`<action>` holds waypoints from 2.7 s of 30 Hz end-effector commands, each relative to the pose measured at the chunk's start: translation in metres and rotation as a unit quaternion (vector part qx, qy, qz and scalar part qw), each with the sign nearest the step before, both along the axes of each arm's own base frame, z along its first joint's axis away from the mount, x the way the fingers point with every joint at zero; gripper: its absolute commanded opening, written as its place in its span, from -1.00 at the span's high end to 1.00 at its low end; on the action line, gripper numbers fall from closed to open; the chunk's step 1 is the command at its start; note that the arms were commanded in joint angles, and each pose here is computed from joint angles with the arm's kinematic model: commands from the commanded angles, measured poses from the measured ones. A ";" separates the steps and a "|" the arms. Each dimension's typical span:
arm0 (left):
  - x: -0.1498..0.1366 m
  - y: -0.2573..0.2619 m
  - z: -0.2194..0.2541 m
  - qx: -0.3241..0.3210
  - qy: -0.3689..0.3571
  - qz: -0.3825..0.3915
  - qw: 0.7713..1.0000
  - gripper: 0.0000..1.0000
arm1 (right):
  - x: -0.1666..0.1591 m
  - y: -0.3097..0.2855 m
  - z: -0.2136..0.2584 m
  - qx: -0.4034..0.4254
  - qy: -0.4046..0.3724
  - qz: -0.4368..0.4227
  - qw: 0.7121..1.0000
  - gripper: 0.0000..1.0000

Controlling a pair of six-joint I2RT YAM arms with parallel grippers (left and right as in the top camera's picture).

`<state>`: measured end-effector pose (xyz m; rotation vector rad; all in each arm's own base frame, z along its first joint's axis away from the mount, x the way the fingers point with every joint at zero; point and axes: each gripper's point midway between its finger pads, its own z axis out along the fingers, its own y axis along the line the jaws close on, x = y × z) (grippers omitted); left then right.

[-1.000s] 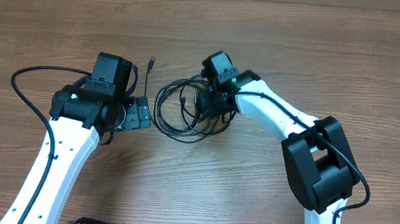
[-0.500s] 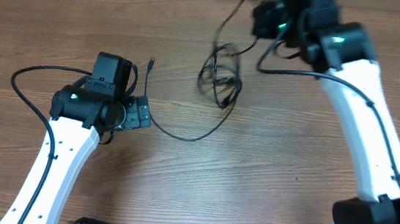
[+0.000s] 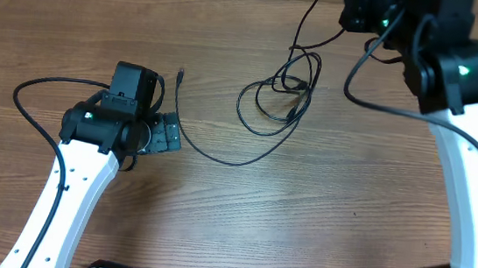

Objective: Untangle cables

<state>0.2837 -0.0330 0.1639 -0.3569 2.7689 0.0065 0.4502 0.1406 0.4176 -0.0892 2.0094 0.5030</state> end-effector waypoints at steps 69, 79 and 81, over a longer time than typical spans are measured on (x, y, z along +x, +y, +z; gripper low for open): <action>0.001 0.000 0.003 -0.005 -0.009 0.001 1.000 -0.99 | 0.080 0.102 -0.328 0.082 0.355 -0.126 0.923 -0.56; 0.001 0.000 0.003 -0.006 -0.009 0.004 1.000 -0.99 | 0.084 0.107 -0.360 0.094 0.365 -0.175 0.910 -0.54; 0.001 0.000 0.003 -0.006 -0.009 0.004 1.000 -0.99 | 0.082 0.107 -0.369 0.103 0.377 -0.190 0.901 -0.54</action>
